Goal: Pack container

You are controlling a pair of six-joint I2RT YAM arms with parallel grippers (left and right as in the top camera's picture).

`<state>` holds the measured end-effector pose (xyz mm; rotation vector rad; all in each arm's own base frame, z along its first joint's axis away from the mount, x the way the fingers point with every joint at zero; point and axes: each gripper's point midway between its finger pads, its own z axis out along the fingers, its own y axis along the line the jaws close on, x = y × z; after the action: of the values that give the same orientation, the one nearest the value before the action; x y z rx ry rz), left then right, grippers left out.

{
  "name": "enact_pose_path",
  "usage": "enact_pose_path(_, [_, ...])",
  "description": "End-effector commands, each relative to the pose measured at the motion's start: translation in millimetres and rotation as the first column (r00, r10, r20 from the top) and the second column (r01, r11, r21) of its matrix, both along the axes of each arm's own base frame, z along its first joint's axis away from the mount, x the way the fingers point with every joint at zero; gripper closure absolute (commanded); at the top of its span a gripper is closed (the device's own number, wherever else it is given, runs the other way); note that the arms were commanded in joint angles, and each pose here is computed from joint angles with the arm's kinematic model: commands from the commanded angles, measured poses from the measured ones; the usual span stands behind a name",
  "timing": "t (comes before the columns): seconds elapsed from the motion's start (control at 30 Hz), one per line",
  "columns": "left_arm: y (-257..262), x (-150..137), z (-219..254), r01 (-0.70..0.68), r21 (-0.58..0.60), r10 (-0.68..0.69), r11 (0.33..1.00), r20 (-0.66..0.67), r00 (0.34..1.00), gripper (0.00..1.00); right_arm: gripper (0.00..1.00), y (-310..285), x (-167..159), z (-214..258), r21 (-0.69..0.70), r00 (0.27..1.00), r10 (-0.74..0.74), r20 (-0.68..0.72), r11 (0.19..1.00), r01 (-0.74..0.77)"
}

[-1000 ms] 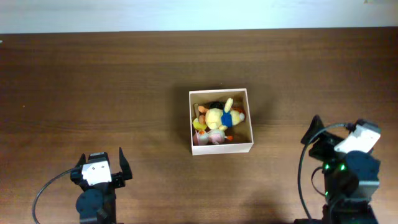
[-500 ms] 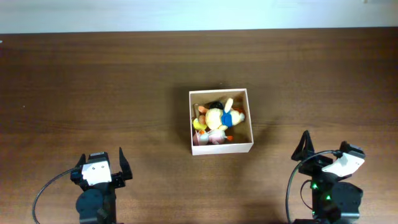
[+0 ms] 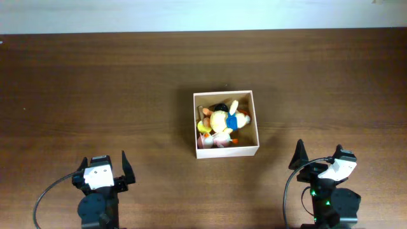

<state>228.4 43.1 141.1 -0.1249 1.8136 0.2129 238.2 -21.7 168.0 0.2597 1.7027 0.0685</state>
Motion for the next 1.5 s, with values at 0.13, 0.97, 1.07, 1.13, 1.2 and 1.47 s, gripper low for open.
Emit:
enact_pose_path(0.13, [0.9,-0.3,-0.6,-0.002,0.017,0.002,1.0,-0.001,1.0,0.01,0.01,14.8,2.3,-18.2,-0.072,0.995,0.096,-0.016,0.993,-0.097])
enact_pose_path(0.97, [0.9,-0.3,-0.6,-0.002,0.017,0.002,1.0,-0.001,1.0,0.01,0.01,19.1,2.9,-20.1,-0.121,0.992,0.121,-0.029,0.985,-0.124])
enact_pose_path(1.07, [0.9,-0.3,-0.6,-0.002,0.017,0.002,1.0,-0.001,1.0,0.01,0.01,19.1,2.9,-20.1,-0.121,0.992,0.121,-0.029,0.985,-0.124])
enact_pose_path(1.13, [0.9,-0.3,-0.6,-0.002,0.017,0.002,1.0,-0.001,1.0,0.01,0.01,19.1,2.9,-20.1,-0.121,0.992,0.121,-0.029,0.985,-0.124])
enact_pose_path(1.2, [0.9,-0.3,-0.6,-0.002,0.017,0.002,1.0,-0.001,1.0,0.01,0.01,19.2,2.9,-20.1,-0.121,0.992,0.122,-0.029,0.985,-0.124])
enact_pose_path(1.47, [0.9,-0.3,-0.6,-0.002,0.017,0.002,1.0,-0.001,1.0,0.01,0.01,19.1,2.9,-20.1,-0.121,0.992,0.121,-0.029,0.985,-0.124])
